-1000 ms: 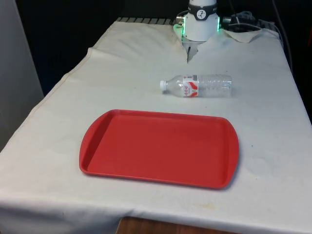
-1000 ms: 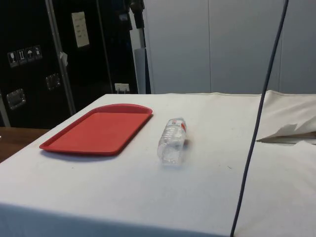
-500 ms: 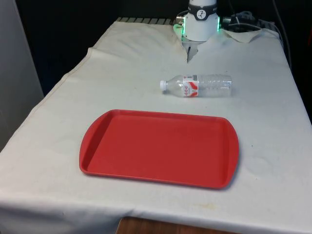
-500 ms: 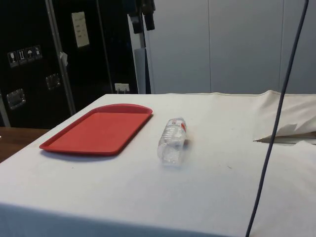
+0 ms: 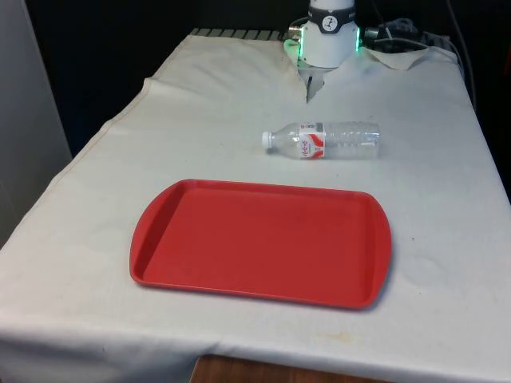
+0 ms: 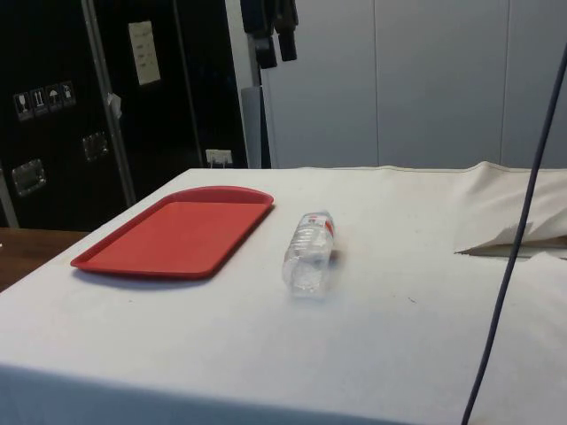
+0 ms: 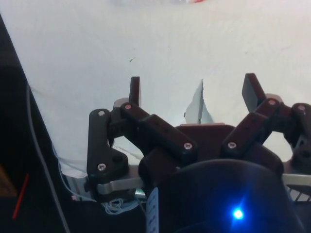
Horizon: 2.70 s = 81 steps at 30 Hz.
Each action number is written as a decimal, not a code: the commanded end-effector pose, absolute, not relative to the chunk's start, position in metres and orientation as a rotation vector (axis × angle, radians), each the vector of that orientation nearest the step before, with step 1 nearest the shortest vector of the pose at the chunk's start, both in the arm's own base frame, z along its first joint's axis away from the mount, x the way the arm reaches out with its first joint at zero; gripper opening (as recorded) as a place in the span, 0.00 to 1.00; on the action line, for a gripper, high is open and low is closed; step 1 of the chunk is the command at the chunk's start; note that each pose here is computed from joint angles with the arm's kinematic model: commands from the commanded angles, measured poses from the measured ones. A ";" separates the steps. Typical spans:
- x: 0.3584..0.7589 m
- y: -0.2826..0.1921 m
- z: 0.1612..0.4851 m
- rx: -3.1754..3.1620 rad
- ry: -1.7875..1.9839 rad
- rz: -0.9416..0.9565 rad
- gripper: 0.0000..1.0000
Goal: Place the bottle upright on the tray.
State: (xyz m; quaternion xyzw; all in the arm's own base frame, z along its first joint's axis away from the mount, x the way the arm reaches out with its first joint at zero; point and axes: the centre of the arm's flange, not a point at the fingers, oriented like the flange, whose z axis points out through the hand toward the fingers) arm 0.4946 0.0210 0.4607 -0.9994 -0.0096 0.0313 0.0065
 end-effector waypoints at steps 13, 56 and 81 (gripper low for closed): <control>0.470 0.024 0.444 -3.130 0.012 0.097 1.00; 0.450 0.040 0.381 -3.153 0.321 0.019 1.00; 0.451 0.040 0.353 -3.118 0.579 0.056 1.00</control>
